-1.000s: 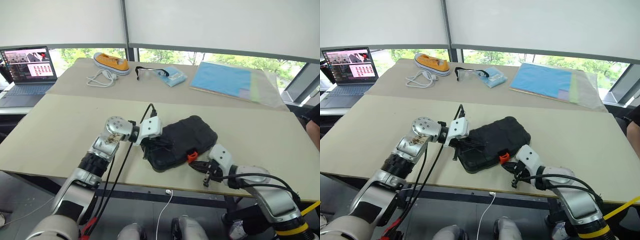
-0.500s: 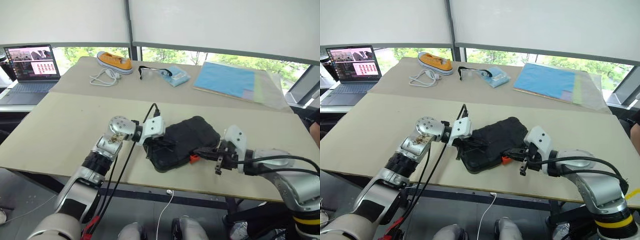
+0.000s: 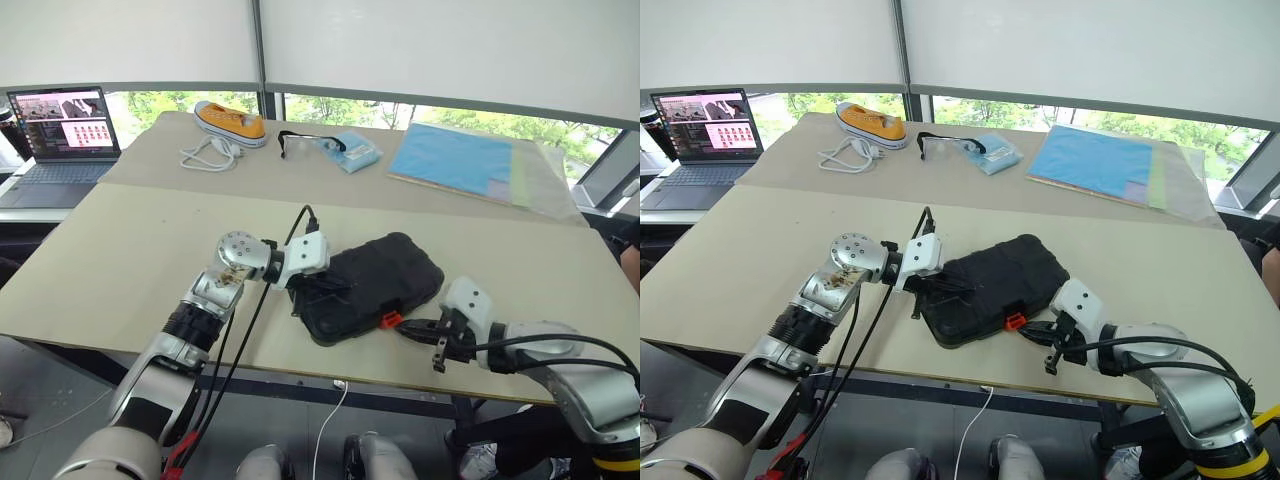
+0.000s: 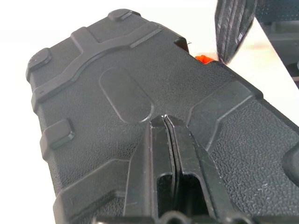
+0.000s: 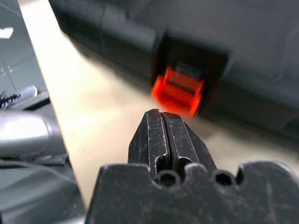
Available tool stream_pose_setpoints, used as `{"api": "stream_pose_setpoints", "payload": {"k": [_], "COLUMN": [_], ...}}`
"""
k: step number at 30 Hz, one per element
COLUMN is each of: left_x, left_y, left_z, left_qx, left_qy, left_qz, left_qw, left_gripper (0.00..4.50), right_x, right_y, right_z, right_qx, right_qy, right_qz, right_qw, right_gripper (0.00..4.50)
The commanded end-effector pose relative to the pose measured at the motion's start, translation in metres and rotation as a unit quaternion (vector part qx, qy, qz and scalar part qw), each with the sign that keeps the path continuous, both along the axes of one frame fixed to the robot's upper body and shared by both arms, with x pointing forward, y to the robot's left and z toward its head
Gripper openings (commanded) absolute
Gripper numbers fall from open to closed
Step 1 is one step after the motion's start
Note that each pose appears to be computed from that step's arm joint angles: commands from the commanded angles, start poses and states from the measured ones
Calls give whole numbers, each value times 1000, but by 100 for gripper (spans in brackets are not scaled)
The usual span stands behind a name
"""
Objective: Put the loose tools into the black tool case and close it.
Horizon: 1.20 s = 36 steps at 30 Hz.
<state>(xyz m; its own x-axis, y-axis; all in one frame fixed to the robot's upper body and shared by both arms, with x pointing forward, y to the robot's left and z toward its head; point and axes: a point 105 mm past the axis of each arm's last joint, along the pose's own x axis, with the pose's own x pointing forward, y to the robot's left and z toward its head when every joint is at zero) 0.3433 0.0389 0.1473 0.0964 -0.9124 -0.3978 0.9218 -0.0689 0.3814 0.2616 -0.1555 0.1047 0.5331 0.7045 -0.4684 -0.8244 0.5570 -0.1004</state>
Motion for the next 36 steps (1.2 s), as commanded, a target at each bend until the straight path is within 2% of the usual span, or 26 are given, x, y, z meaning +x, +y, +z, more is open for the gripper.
{"api": "stream_pose_setpoints", "payload": {"k": [1,5,8,12,17,20,28,36], "left_x": [-1,-1,-1,-2,-2,-2,-2,7], "left_y": [-1,-5,-6,-7,-7,-7,-8,0], "left_z": [-14,-13,-12,-17,-33,-39,-48,-40], "left_qx": [26,26,26,38,83,97,108,80], "left_qy": [11,8,6,-6,-55,-72,-88,-57], "left_qz": [-1,-6,-8,-15,-34,-43,-52,-10], "left_qw": [1000,1000,1000,999,994,992,989,995], "left_gripper": [7,7,7,7,7,7,7,7], "right_x": [1,2,10,25,29,32,31,33], "right_y": [1,3,4,10,21,23,31,26], "right_z": [-3,-20,-22,-5,32,44,49,43], "right_qx": [3,-3,-1,19,66,80,100,81], "right_qy": [-8,7,-3,-37,-77,-90,-83,-79], "right_qz": [-13,-26,-37,-47,-29,-33,-20,-26], "right_qw": [1000,1000,999,998,994,992,991,993], "right_gripper": [0,0,0,0,0,0,0,0]}}
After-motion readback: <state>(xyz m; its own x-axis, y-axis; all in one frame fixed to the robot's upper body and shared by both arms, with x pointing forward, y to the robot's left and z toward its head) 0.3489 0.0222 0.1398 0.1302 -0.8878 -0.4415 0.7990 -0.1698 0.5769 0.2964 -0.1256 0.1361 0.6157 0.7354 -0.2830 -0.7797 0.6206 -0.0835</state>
